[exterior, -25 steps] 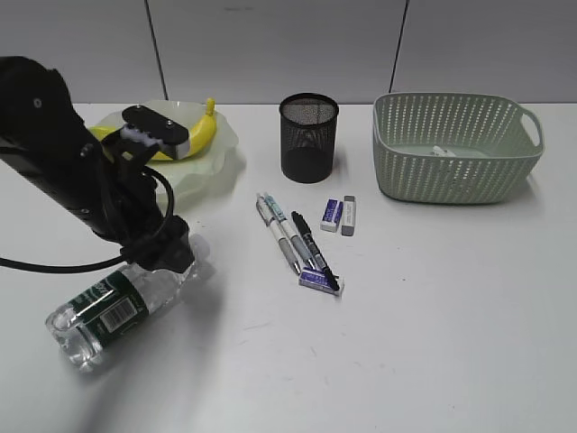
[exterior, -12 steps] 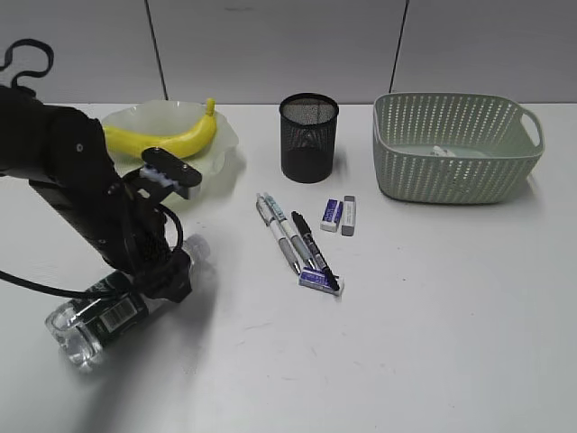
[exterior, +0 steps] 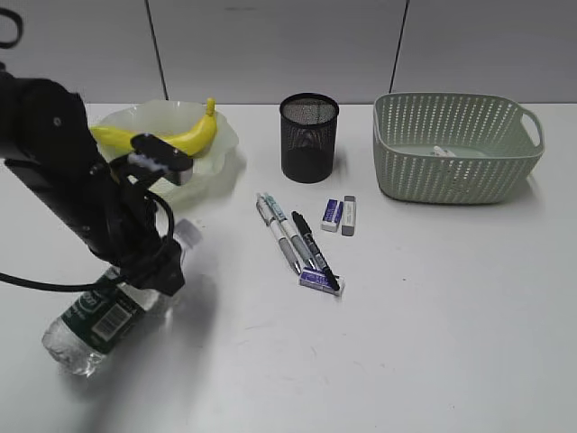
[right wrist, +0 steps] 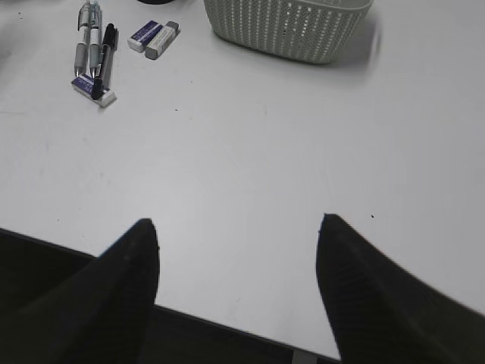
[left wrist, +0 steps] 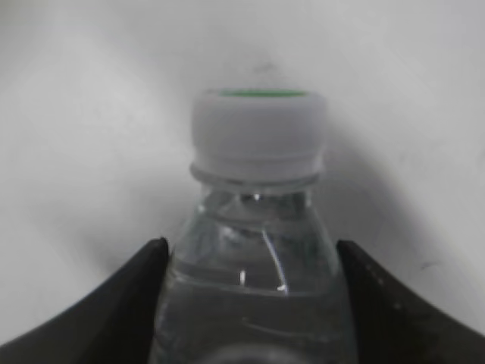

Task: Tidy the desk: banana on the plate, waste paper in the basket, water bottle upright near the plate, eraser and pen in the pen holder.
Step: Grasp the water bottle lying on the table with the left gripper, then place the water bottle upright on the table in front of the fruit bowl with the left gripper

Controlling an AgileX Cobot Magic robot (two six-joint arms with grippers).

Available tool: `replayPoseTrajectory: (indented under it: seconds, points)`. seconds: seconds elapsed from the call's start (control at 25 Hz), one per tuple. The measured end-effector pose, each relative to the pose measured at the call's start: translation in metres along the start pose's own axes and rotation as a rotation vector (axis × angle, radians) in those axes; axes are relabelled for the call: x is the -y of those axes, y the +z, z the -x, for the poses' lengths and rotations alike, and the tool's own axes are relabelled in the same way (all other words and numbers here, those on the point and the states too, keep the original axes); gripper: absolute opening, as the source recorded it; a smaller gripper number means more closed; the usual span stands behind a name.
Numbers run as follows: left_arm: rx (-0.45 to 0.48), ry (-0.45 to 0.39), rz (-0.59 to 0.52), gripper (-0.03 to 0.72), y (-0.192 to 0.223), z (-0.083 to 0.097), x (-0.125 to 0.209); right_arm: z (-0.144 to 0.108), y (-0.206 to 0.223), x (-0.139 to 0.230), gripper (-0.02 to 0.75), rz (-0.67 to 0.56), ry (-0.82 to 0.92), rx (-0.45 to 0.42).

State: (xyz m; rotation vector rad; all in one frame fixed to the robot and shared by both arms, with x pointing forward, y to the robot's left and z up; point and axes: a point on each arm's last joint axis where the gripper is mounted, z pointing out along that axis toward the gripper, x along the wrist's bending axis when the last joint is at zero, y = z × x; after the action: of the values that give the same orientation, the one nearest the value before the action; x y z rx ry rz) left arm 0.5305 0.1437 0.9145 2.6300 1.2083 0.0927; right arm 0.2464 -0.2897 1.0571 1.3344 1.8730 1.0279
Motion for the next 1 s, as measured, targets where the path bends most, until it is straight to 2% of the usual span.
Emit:
replayPoseTrajectory:
  seconds: [0.28, 0.44, 0.64, 0.84, 1.0]
  points:
    - [-0.007, -0.017, 0.185, 0.477, -0.067, 0.009, -0.006, 0.000, 0.000, 0.000, 0.515, 0.000, 0.001, 0.000]
    - [-0.016, -0.018, 0.251, 0.465, -0.088, 0.013, 0.002, 0.000, 0.000, 0.000, 0.515, 0.000, 0.001, 0.000]
    - [-0.052, -0.047, 0.316, 0.465, -0.080, 0.016, 0.030, 0.000, 0.000, 0.000, 0.513, 0.000, 0.001, 0.000]
    - [-0.116, -0.175, 0.510, 0.465, -0.073, 0.015, 0.054, 0.000, 0.000, 0.000, 0.513, 0.000, 0.001, 0.000]
    - [-0.154, -0.235, 0.595, 0.465, -0.073, 0.011, 0.056, 0.000, 0.000, 0.000, 0.513, 0.000, 0.001, 0.000]
